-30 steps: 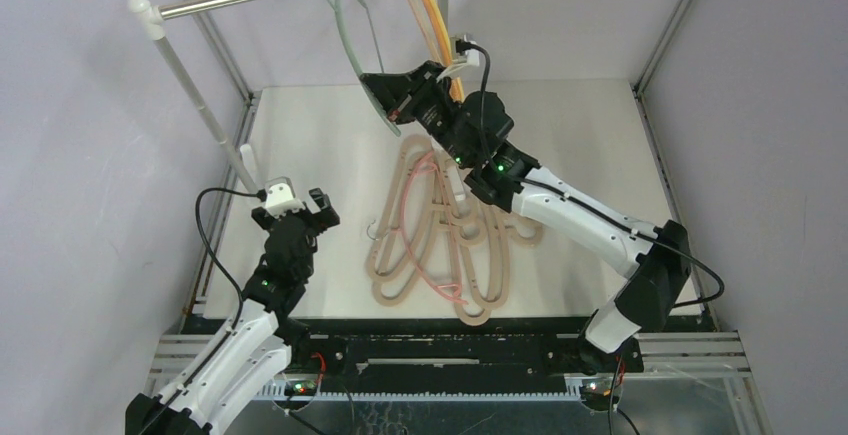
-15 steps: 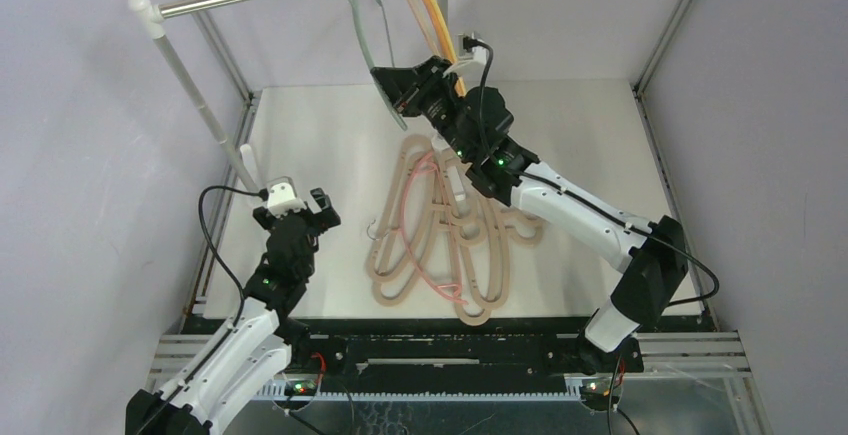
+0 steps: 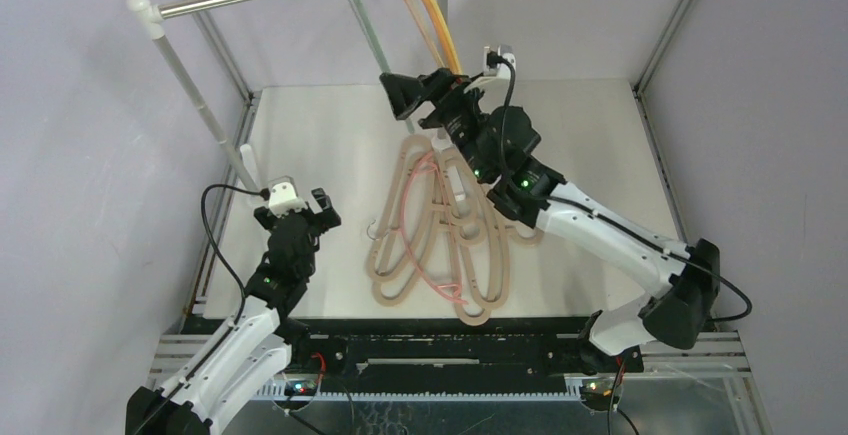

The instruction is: Organize the hangers

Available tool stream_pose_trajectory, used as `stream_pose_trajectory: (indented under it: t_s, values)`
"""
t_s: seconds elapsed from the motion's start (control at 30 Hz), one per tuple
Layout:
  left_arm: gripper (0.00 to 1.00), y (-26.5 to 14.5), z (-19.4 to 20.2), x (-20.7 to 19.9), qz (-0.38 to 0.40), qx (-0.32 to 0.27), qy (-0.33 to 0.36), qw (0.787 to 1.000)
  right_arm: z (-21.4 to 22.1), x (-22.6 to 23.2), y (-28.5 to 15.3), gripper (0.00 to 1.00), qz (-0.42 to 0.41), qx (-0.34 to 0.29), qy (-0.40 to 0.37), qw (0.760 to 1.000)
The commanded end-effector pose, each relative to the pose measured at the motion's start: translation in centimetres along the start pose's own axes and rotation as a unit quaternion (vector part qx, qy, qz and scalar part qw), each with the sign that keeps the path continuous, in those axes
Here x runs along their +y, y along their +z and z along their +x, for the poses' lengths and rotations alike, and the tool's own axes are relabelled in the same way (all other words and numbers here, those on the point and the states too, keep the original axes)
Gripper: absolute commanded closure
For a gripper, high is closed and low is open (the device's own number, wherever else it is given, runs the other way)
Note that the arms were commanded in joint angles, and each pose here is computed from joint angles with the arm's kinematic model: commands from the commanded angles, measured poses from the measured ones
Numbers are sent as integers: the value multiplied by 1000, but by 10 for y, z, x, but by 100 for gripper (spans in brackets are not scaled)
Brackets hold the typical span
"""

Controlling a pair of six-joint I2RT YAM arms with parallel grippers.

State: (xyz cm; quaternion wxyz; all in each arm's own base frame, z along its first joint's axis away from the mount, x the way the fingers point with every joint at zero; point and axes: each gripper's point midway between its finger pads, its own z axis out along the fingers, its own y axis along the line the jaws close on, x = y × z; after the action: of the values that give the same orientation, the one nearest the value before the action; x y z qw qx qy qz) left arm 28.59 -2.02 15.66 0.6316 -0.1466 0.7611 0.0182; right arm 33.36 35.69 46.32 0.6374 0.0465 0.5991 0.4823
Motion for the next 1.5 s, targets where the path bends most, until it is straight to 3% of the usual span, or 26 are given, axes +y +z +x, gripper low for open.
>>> stream_pose_trajectory:
  t_s: [0.0, 0.3, 0.53, 0.67, 1.13, 1.3, 1.47]
  values:
    - [1, 1, -10, -2, 1, -21, -8, 1000, -19, 29, -31, 0, -8, -22, -104, 994]
    - [0, 2, -7, 0, -5, -17, -9, 1000, 47, 37, -101, 0, -6, 97, -265, 959]
    - [1, 4, -3, -3, -1, -8, -5, 1000, 140, -19, -156, 5, 43, 237, -322, 915]
    - [1, 2, -4, -2, -2, -11, -6, 1000, 188, -67, -188, 7, 93, 318, -335, 882]
    - [1, 2, -4, -1, -3, -12, -7, 1000, 287, -178, -253, 9, 207, 488, -363, 766]
    - [1, 3, -4, -1, -3, -12, -6, 1000, 302, -194, -265, 11, 217, 517, -363, 744]
    - [1, 3, -4, 0, -6, -12, -5, 1000, 312, -207, -274, 14, 218, 540, -335, 741]
